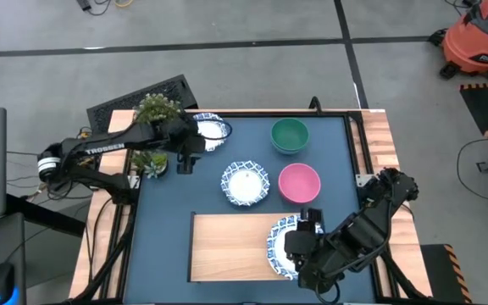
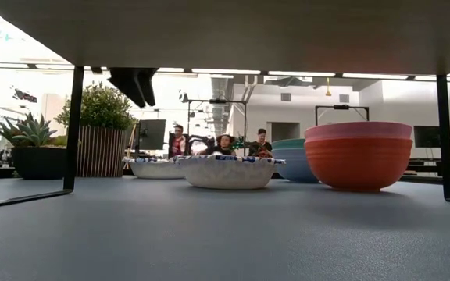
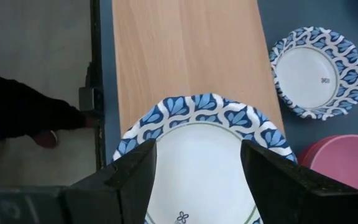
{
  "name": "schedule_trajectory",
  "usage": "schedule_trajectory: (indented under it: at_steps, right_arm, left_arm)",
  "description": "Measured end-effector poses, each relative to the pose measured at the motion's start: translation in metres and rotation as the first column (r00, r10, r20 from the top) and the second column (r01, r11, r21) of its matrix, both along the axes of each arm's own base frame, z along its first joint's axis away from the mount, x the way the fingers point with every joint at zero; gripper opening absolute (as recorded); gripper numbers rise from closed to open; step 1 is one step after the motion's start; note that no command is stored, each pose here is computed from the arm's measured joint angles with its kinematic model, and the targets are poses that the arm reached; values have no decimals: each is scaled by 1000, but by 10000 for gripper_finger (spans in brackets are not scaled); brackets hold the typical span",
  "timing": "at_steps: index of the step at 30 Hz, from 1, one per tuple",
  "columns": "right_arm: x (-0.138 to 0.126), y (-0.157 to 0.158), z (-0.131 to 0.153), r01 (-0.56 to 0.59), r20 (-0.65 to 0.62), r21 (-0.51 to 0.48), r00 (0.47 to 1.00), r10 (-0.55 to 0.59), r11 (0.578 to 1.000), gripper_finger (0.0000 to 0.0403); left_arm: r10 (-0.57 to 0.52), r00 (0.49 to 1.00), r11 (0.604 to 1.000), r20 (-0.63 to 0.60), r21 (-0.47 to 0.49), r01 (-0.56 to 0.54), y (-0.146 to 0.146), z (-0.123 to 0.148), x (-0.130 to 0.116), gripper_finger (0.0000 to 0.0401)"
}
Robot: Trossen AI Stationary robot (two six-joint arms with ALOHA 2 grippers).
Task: Place and stack bowls onto a shelf
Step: Stack the blue patterned bowl on top of the blue patterned bowl on the shelf
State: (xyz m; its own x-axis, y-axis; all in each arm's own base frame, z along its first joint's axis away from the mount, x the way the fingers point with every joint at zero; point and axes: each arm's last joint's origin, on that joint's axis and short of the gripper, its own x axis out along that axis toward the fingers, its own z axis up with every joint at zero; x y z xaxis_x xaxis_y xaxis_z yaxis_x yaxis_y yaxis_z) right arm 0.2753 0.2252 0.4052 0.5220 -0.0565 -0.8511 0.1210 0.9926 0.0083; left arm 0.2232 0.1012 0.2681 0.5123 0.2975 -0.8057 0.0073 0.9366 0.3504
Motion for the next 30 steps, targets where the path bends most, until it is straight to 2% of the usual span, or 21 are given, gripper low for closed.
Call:
schedule_trajectory:
  at_steps: [3,10,15,23,30]
  right_arm:
    - [1,-1,0,4,0,-2,1000,-4,1000,260]
    - [5,-7,0,18,-5,-9,1000,-18,1000,260]
    - [8,-12,0,33,-6,-10,999,-33,999,260]
    - [12,-16,0,47,-7,-12,999,-47,999,260]
    - [15,-21,0,58,-8,-14,998,-58,998,260]
  left_arm:
    - [-6,1000,1000,-18,1,6,6,-17,-5,233]
    - [29,999,1000,25,11,-29,21,-48,-16,233]
    - [-24,1000,999,20,36,23,25,-68,-24,233]
    - [-24,999,994,38,106,20,34,-83,-33,233]
    - [-17,1000,998,-9,54,17,39,-98,-33,233]
